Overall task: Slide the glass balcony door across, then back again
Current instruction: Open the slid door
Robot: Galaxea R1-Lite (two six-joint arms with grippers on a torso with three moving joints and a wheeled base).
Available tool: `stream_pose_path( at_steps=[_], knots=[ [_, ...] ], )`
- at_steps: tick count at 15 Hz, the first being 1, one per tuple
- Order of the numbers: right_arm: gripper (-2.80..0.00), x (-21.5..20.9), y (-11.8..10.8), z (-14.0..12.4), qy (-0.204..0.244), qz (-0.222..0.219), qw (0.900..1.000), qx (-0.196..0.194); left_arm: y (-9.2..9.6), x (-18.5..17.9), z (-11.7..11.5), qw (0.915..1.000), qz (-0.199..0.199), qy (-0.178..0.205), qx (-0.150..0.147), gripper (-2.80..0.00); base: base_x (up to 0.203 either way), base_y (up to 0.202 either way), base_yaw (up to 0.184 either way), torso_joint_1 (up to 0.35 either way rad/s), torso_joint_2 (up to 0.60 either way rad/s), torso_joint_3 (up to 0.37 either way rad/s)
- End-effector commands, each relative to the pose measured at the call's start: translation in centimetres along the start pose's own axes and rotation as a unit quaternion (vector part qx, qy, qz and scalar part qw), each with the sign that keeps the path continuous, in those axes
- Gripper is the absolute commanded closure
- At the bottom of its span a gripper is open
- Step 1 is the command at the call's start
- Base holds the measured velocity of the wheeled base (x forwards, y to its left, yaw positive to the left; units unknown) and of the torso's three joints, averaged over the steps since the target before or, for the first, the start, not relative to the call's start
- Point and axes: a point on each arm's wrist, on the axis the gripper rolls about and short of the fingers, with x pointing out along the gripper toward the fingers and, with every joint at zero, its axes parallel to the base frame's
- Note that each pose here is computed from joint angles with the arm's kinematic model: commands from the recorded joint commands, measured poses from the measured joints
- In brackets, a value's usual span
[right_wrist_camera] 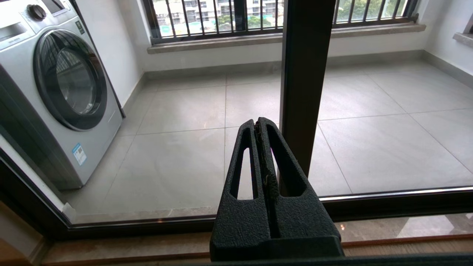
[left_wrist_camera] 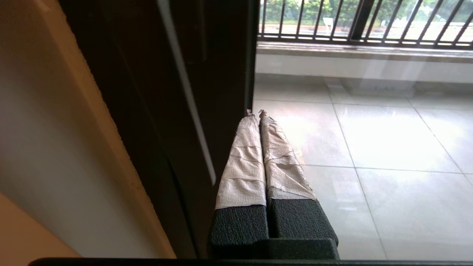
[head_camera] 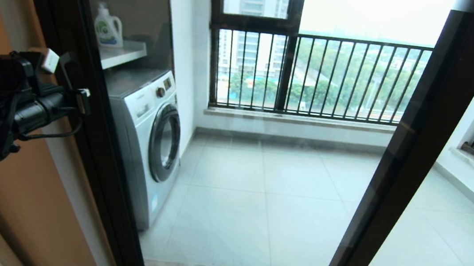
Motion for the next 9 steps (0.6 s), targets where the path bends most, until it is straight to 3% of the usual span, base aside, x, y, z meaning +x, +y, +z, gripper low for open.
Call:
stream_pose_path(
  at_steps=[1, 6, 9],
  knots=[
    [0.0, 0.1, 0.0, -0.3, 0.005, 0.0, 1.0, 0.0, 1.4, 0.6, -1.2, 0.9997, 0.019, 0.012, -0.003, 0.0, 0.0, 0.0, 0.0, 0.0, 0.0, 0.0],
    [0.0, 0.1, 0.0, -0.3, 0.005, 0.0, 1.0, 0.0, 4.5, 0.8, -2.3, 0.9982, 0.058, 0.013, -0.005, 0.0, 0.0, 0.0, 0.0, 0.0, 0.0, 0.0],
    [0.0, 0.1, 0.0, -0.3, 0.005, 0.0, 1.0, 0.0, 4.8, 0.7, -2.3, 0.998, 0.062, 0.013, -0.005, 0.0, 0.0, 0.0, 0.0, 0.0, 0.0, 0.0]
  ],
)
